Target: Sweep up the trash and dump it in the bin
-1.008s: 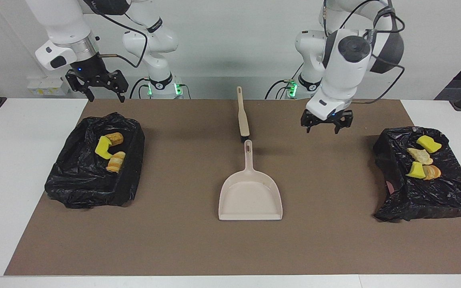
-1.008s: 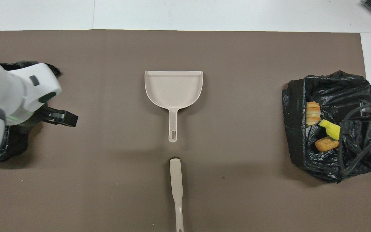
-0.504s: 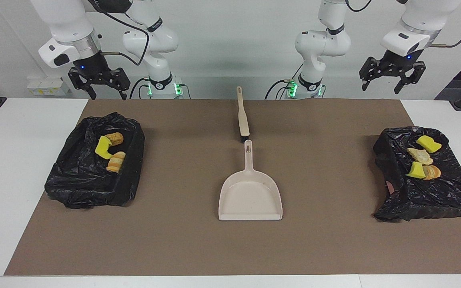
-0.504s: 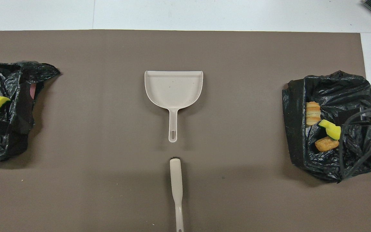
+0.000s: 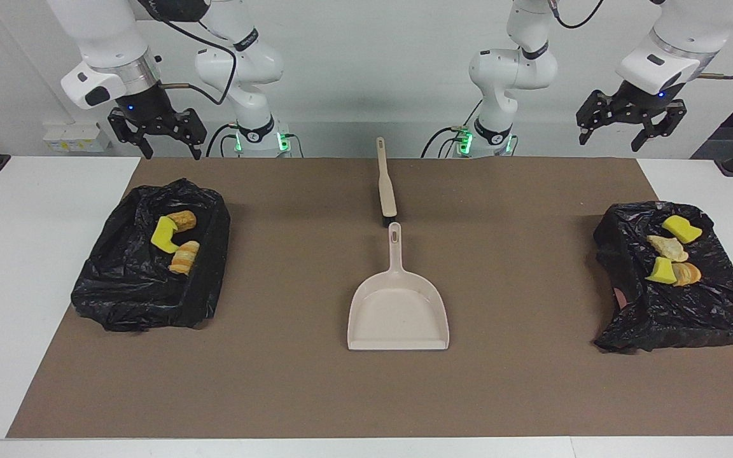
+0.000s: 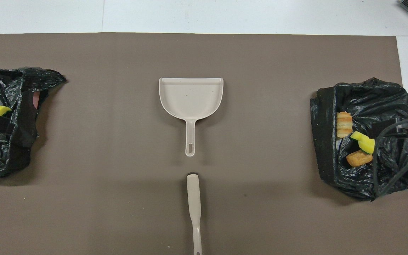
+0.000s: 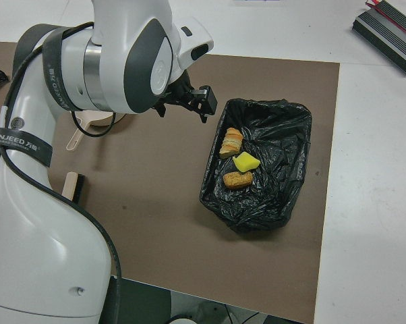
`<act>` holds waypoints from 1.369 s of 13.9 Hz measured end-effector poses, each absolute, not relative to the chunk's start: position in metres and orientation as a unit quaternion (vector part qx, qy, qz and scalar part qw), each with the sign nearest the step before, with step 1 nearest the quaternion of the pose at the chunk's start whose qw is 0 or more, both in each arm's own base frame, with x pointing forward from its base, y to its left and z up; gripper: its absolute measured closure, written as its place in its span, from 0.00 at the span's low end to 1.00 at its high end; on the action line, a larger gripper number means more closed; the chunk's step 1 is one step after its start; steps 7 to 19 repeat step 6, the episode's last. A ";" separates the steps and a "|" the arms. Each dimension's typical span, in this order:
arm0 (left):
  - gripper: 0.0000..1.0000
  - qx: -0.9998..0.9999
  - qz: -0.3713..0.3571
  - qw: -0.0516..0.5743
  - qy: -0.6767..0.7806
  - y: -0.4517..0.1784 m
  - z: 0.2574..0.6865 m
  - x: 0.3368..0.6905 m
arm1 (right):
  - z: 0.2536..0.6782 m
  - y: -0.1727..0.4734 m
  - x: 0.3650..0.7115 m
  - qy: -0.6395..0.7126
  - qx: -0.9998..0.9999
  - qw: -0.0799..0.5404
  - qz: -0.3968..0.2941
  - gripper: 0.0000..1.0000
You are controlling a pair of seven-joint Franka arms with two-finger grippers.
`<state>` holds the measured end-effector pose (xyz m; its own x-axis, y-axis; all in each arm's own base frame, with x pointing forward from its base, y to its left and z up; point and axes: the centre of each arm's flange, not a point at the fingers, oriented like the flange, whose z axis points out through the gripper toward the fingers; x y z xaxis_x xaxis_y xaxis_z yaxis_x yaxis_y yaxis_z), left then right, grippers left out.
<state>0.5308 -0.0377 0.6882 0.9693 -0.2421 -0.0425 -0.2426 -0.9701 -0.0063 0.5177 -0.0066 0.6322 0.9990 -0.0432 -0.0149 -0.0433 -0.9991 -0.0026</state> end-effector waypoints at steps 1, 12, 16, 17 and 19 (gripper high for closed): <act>0.00 -0.993 0.018 0.005 0.120 -0.035 0.690 0.530 | 0.632 -0.007 0.518 0.022 -1.000 0.001 0.008 0.00; 0.00 -0.993 0.016 0.003 0.120 -0.033 0.693 0.528 | 0.632 -0.007 0.518 0.022 -1.000 0.001 0.008 0.00; 0.00 -0.993 0.016 0.003 0.120 -0.033 0.693 0.528 | 0.632 -0.007 0.518 0.022 -1.000 0.001 0.008 0.00; 0.00 -0.993 0.016 0.003 0.120 -0.033 0.693 0.528 | 0.632 -0.007 0.518 0.022 -1.000 0.001 0.008 0.00; 0.00 -0.993 0.016 0.003 0.120 -0.033 0.693 0.528 | 0.632 -0.007 0.518 0.022 -1.000 0.001 0.008 0.00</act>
